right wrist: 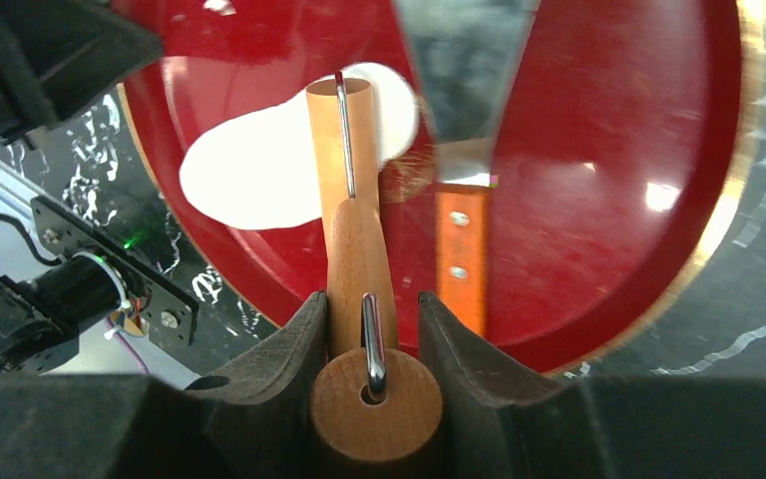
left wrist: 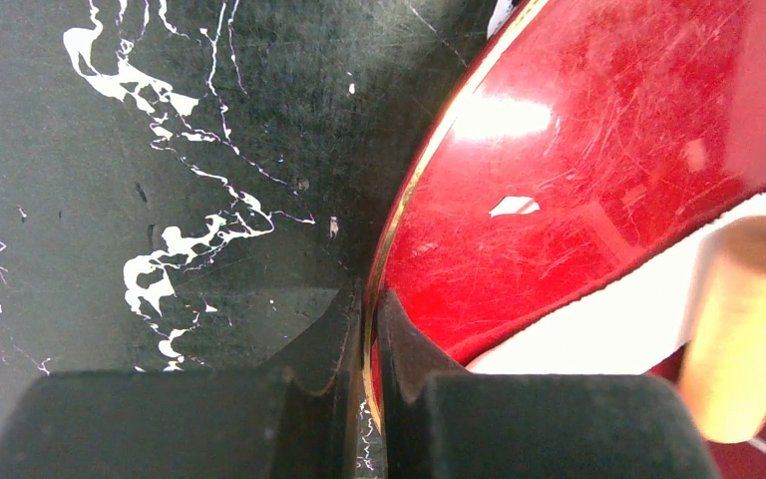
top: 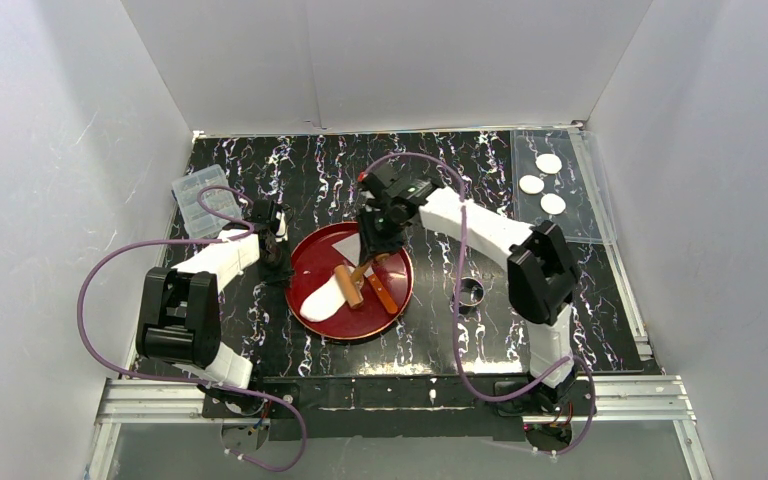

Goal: Roll out the dumpling wrappers from the dough

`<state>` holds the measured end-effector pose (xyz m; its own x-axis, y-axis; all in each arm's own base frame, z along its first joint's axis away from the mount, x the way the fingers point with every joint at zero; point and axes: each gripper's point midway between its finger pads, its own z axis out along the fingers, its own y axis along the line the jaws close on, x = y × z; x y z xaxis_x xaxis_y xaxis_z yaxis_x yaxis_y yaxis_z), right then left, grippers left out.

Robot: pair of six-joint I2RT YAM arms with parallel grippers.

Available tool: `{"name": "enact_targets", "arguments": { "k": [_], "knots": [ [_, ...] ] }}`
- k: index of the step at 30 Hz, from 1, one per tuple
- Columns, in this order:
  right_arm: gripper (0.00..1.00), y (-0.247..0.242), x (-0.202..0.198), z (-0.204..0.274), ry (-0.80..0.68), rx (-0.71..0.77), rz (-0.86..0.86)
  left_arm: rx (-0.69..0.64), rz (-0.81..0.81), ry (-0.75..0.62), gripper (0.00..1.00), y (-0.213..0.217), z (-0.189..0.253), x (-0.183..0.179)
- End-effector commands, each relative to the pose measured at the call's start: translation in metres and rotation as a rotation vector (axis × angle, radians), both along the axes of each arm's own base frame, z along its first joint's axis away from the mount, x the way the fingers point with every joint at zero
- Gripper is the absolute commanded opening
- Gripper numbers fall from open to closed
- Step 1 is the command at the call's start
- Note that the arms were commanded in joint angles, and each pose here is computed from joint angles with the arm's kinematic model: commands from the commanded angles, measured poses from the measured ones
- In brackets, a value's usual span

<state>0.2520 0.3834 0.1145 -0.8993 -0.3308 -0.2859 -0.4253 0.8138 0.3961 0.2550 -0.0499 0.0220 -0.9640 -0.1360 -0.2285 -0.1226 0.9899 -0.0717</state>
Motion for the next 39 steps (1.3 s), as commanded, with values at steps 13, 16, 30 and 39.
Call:
{"name": "enact_targets", "arguments": {
  "k": [13,16,30,39],
  "knots": [
    [0.01,-0.028,0.017,0.061,-0.11,-0.037,0.014,0.047,0.013,-0.057,0.0,0.011,0.014,0.007],
    [0.01,0.008,0.008,0.089,-0.153,0.098,0.064,0.047,0.013,-0.057,0.0,0.011,0.013,0.007],
    [0.01,-0.107,0.009,-0.072,-0.014,-0.5,-0.016,0.049,0.015,-0.067,0.0,0.012,0.016,0.007],
    [0.01,-0.135,0.028,-0.06,-0.043,-0.578,-0.05,0.049,0.016,-0.077,0.0,0.012,0.017,0.007]
  ]
}}
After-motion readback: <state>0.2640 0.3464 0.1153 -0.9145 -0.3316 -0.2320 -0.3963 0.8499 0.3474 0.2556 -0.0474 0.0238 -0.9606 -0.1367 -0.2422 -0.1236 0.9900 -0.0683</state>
